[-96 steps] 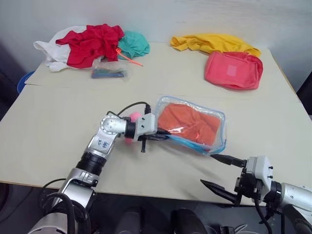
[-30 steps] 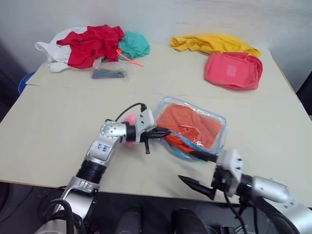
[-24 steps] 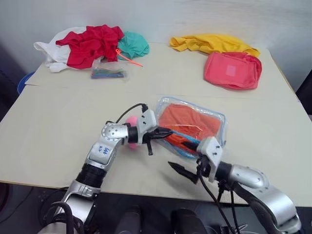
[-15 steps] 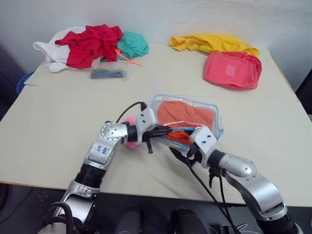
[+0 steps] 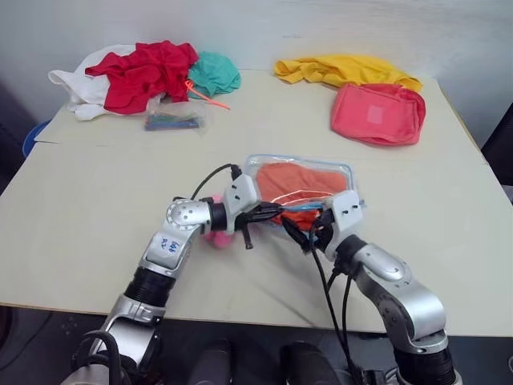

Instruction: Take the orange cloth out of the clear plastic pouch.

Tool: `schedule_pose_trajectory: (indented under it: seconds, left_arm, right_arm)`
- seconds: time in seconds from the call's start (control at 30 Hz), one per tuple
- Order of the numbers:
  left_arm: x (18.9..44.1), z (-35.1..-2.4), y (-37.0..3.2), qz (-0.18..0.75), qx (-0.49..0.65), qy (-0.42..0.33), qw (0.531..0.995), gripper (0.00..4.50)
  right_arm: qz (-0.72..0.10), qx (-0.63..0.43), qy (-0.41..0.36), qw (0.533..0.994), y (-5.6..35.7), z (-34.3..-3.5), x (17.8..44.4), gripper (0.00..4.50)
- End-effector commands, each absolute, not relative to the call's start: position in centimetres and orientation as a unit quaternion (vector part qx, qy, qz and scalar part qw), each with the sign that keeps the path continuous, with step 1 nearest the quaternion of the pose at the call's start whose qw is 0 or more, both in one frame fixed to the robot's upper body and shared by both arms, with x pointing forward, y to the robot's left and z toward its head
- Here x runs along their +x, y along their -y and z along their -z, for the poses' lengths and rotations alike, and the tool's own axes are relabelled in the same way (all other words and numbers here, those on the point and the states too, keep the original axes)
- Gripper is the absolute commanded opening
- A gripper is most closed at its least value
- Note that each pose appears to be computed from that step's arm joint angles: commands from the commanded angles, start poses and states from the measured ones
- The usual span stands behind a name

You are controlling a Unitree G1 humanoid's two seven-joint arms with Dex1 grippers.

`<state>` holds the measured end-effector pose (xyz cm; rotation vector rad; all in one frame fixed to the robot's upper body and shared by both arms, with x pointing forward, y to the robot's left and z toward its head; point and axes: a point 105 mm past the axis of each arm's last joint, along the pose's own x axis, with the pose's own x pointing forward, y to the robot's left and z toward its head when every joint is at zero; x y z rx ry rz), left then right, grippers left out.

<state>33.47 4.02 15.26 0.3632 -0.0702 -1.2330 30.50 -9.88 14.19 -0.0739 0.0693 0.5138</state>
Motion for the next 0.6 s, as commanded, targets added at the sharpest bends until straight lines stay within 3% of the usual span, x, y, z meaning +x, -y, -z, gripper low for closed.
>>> schedule_pose_trajectory:
  seconds: [0.03,0.27,0.6]
  left_arm:
    - [33.4,-16.4,-3.6,0.578,0.175,0.057,0.795,0.04]
    - [33.3,-16.6,-3.1,0.583,0.174,0.059,0.791,0.04]
    - [33.9,-17.1,-2.8,0.578,0.16,0.062,0.798,0.04]
  right_arm:
    - [-0.228,-0.127,-0.006,0.965,10.3,-15.1,31.0,4.5]
    - [-0.214,-0.232,-0.018,0.949,10.6,-13.5,32.3,4.5]
    - [-0.307,-0.31,-0.026,0.899,8.5,-12.3,31.7,4.5]
